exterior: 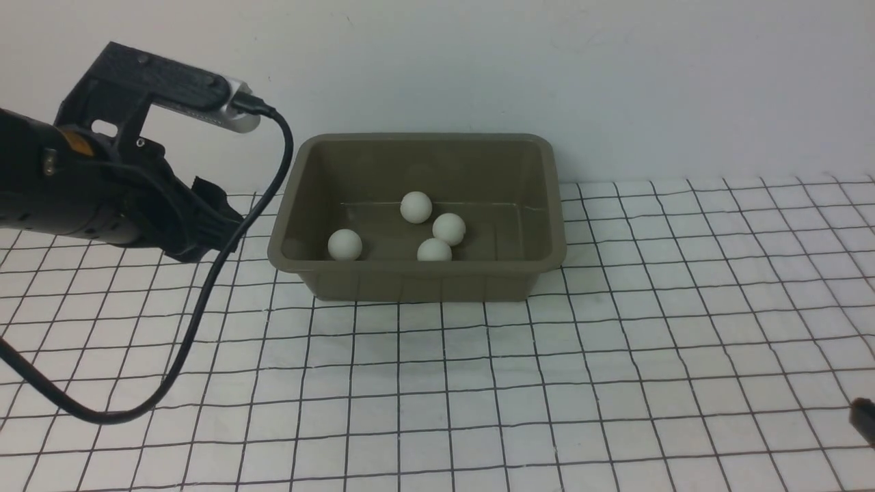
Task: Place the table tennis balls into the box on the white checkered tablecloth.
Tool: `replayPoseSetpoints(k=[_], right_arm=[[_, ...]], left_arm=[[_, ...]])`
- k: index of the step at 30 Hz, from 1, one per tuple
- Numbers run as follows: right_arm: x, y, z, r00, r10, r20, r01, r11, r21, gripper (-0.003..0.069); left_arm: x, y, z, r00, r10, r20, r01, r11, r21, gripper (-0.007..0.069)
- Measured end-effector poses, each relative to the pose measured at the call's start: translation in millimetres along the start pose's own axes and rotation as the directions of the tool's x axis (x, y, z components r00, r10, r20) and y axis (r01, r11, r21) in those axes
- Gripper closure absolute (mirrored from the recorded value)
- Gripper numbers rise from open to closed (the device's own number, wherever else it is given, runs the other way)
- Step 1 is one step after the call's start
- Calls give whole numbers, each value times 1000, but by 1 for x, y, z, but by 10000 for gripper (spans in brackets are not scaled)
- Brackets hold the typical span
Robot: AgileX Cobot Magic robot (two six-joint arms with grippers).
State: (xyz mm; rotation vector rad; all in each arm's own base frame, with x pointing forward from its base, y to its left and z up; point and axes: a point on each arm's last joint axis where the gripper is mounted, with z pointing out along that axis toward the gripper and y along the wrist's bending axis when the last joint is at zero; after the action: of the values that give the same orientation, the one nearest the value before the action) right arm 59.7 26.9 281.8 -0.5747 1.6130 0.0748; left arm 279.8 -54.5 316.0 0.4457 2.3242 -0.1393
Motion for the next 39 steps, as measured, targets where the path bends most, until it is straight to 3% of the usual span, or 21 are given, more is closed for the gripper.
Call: replayPoseSetpoints(k=[30,35,39], right_arm=[[11,2,-3,1000,-17,11,17,1000,19,144],[13,-5,-4,1000,-17,-26,20,991,134,144],[24,-3,-7,996,82,18,-84,976,202,144]], left_arm=[[0,-6,0,1000,-1,-2,1,998,71,230],[0,-7,0,1000,0,-2,0,997,72,230],[0,-7,0,1000,2,-2,-2,997,72,230]])
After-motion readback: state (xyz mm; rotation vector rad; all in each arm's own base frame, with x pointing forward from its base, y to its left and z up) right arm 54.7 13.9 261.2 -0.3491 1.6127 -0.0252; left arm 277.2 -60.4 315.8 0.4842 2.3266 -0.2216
